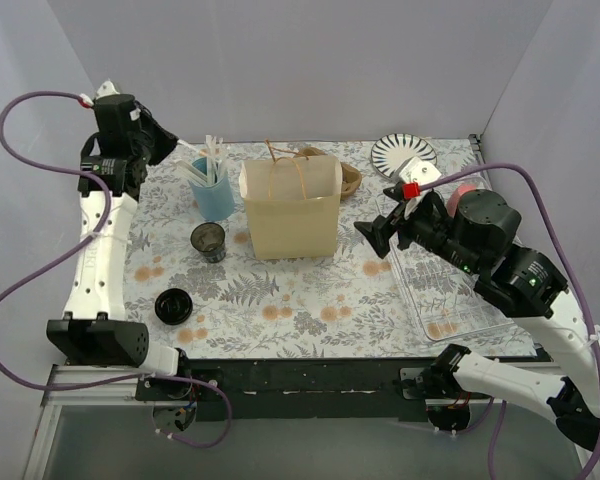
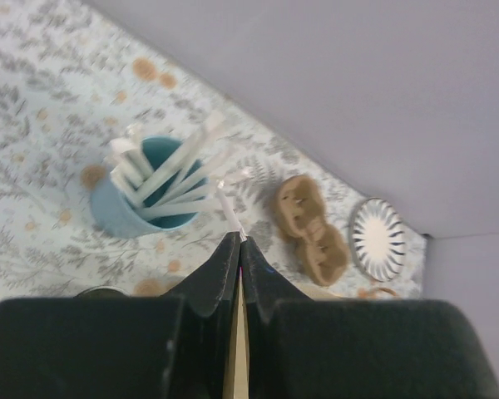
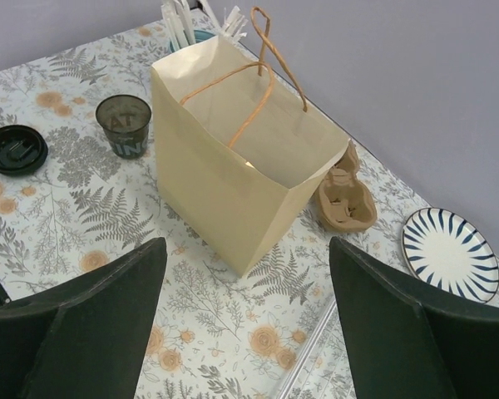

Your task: Pack the takeout coffee

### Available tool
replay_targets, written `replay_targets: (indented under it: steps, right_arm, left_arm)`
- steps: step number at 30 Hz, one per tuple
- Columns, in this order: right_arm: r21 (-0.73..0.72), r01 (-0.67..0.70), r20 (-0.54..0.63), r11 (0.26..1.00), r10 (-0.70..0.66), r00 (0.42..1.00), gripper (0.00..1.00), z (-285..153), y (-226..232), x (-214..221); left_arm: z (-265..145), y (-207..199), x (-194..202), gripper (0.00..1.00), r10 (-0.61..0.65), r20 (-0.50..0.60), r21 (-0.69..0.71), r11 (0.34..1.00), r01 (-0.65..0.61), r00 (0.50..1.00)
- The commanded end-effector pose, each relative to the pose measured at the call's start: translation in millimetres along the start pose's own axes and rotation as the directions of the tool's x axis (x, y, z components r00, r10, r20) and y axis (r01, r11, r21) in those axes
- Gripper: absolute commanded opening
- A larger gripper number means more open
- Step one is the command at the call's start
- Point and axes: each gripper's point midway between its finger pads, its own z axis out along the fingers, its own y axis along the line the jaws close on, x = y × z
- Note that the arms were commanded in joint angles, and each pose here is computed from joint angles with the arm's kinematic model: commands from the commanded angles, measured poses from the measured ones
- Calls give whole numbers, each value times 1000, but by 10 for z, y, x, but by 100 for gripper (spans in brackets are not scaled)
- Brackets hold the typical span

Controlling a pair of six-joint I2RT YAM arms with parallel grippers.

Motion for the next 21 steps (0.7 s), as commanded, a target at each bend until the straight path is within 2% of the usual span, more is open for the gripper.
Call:
replay_targets:
  steps: [1,3,4,9,14,21]
  right_arm:
    - [67,-14,45,998,11,999,87,-174,-125,-126]
    - [92,-27,35,995,24,999,93,-197,-163,-95]
    - [100,-34,37,994,30,999,94,-223,-174,-94]
    - [138,-60,52,989,53,997,94,-284,-240,-151]
    - [150,-79,63,986,70,996,94,-286,-259,-171]
    - [155,-115,69,981,105,992,94,-310,-255,-156]
  left_arm:
    - [-926,-618,-384,0,39,72,286,957,-58,997]
    - [-1137,-784,-418,0,57,80,372,925,-83,995]
    - [-1291,-913,-409,0,74,71,441,892,-98,995]
    - [-1547,-1145,-296,0,111,-18,562,823,-82,994]
    - [-1589,-1088,-111,0,148,-92,569,820,-70,985]
    - [-1459,-788,84,0,173,-112,482,871,-99,978]
